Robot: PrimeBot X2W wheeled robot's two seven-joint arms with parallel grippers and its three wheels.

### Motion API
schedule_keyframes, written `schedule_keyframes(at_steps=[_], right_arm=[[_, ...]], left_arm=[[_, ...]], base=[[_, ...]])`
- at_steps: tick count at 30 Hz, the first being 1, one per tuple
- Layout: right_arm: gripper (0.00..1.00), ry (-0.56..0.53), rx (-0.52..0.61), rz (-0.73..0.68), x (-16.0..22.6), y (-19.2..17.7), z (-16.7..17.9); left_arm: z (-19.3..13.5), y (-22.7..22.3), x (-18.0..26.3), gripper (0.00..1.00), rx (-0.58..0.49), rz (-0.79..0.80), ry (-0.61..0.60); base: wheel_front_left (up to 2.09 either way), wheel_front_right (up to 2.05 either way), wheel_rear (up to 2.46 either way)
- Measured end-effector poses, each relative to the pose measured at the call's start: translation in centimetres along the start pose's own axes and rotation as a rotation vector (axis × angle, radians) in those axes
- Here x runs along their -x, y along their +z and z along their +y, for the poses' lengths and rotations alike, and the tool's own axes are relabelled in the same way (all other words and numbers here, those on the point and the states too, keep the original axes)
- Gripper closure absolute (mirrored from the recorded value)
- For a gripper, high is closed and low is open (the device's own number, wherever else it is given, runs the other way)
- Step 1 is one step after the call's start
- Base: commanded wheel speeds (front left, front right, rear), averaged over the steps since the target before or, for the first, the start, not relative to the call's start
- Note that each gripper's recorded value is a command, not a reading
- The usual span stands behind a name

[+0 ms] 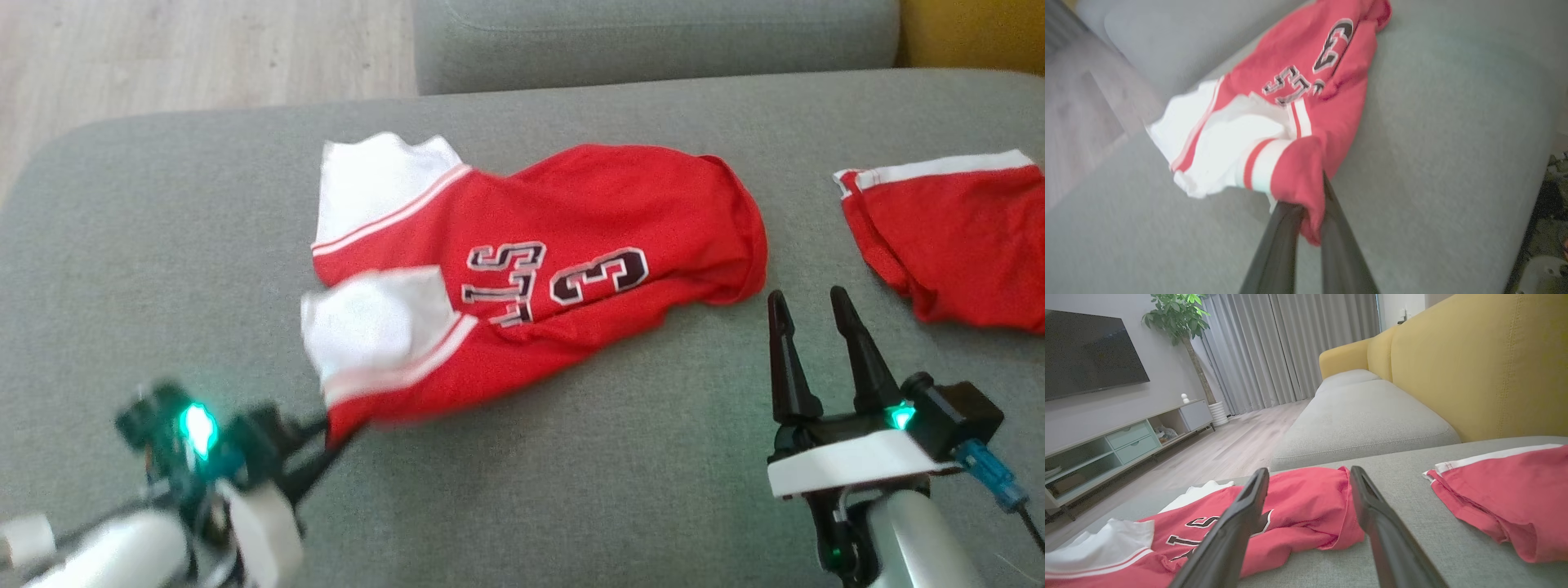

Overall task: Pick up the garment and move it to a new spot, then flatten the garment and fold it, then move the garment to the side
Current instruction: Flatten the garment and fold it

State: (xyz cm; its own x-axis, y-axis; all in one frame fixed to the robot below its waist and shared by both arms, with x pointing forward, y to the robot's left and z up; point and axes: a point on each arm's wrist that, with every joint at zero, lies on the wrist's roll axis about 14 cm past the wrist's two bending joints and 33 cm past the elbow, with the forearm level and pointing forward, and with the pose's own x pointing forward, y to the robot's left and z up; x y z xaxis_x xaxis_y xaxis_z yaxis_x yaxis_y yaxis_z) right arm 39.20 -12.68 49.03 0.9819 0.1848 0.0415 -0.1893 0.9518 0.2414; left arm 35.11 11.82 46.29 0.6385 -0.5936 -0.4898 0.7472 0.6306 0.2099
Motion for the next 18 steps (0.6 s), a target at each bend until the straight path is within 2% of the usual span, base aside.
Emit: schedule_keyframes(at_steps=[3, 6, 7, 8, 9, 14, 16, 18], right_arm=[[0.0, 0.01, -0.001, 0.004, 0.2, -0.1, 0.4], [0.0, 0.024, 0.0, 0.0, 0.1, 0.0, 0.8], [0.0, 0.029, 0.001, -0.002, 0.0, 0.1, 1.0], [0.0, 0.033, 0.001, -0.003, 0.0, 0.1, 1.1], [0.0, 0.036, 0.002, -0.004, 0.0, 0.2, 1.2], [0.0, 0.044, 0.007, -0.006, 0.1, 0.3, 1.5], [0.0, 0.042, 0.012, -0.006, 0.2, 0.3, 1.4], [0.0, 0.036, 0.013, -0.01, 0.3, 0.4, 1.2]], left_arm=[[-2.2, -3.1, 1.4, 1.0, 0.042, 0.086, -0.033], [-1.9, -5.0, 2.7, 1.0, 0.037, 0.149, 0.001], [-1.3, -5.5, 3.1, 0.72, 0.026, 0.169, 0.031], [-0.6, -5.7, 3.4, 0.14, 0.013, 0.177, 0.066], [0.2, -5.8, 3.6, 0.0, 0.005, 0.177, 0.108], [4.7, -2.8, 3.6, 0.0, 0.039, 0.027, 0.356], [6.3, -0.6, 3.5, 0.0, 0.067, -0.089, 0.462], [8.1, 2.7, 3.7, 0.0, 0.142, -0.265, 0.577]], base=[[0.0, 0.0, 0.0], [0.0, 0.0, 0.0], [0.0, 0.0, 0.0], [0.0, 0.0, 0.0], [0.0, 0.0, 0.0], [0.0, 0.0, 0.0], [0.0, 0.0, 0.0], [0.0, 0.0, 0.0]])
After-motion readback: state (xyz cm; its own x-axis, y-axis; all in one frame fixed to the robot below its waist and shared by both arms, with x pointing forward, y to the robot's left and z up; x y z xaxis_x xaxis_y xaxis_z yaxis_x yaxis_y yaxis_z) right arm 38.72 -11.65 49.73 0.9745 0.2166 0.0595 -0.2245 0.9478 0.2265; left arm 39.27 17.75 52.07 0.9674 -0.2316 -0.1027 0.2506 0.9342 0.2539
